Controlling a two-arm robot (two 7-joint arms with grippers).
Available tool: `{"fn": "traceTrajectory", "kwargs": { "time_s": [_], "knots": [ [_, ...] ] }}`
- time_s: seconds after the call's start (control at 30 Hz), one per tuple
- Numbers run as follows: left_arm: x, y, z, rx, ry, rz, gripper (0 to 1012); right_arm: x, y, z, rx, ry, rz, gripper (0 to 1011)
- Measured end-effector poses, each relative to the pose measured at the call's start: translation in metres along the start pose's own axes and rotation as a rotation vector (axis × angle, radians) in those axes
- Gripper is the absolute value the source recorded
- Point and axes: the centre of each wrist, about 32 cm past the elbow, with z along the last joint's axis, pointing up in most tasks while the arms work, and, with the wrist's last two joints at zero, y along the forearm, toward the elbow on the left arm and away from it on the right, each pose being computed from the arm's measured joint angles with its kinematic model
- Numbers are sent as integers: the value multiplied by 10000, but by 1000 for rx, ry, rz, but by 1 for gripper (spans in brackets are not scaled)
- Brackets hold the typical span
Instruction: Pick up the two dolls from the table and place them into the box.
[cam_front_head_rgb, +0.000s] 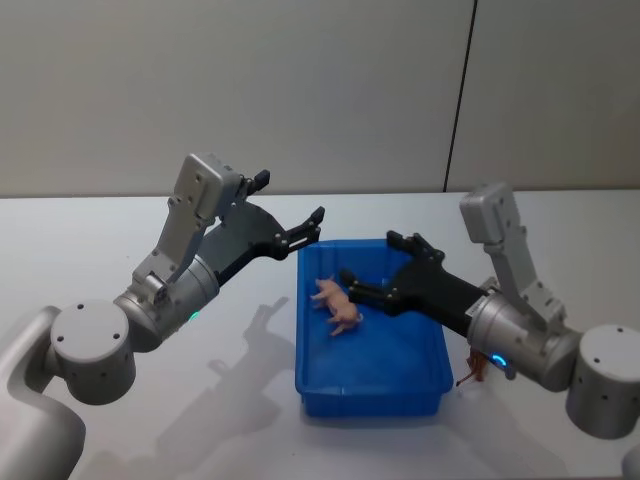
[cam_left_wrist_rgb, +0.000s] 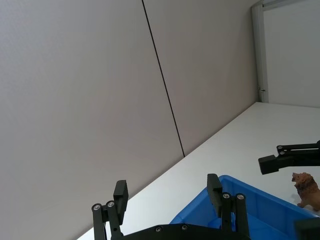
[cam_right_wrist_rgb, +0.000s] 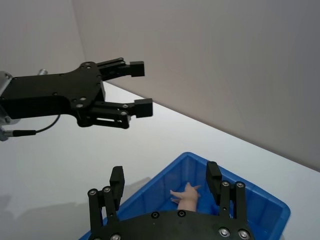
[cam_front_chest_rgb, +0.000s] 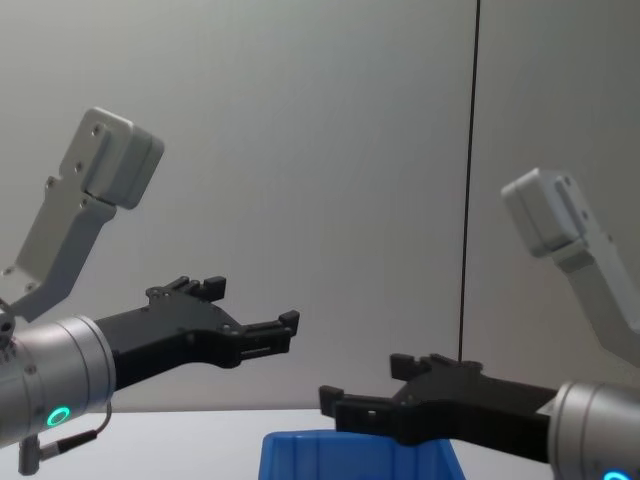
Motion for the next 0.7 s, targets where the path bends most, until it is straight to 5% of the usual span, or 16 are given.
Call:
{"fn": "traceTrajectory", "kwargs": {
  "time_s": [0.7],
  "knots": [
    [0, 0, 0, 0, 0, 0, 1001, -270, -378, 54, -76, 30, -286, 1001]
  ]
}}
